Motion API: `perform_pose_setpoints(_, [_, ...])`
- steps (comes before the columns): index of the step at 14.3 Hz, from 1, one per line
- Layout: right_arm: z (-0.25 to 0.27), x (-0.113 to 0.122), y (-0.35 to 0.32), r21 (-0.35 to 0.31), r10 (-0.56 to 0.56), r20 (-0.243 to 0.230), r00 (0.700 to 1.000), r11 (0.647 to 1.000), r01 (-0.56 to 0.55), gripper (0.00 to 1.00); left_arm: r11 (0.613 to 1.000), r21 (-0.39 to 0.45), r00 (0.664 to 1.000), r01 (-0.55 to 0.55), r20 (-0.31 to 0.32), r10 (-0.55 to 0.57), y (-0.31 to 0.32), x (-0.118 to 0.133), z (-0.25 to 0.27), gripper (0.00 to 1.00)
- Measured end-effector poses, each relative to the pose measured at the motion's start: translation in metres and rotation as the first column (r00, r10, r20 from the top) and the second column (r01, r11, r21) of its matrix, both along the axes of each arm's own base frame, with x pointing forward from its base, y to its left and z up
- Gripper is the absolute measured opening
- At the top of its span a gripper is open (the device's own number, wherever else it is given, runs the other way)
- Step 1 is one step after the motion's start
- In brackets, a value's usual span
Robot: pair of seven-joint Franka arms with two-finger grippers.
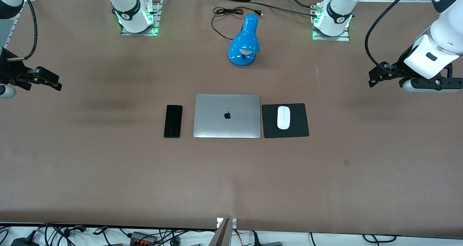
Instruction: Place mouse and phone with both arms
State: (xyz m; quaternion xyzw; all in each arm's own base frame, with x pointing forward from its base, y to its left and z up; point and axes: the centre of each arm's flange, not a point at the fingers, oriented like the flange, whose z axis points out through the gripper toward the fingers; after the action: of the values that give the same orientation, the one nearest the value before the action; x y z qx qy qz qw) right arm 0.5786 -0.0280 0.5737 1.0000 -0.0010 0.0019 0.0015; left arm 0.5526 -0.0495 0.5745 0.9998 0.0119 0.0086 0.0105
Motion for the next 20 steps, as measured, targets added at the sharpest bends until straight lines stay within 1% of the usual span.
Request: perform_pose_setpoints(20, [0.0005,0.0000,0.0003,0.000,0.001,0.001,1.000,1.000,-0.001,1.00,1.000,-0.001,1.000,-0.002,0.013,0.002,0.0016,0.0015,0.0011,1.00])
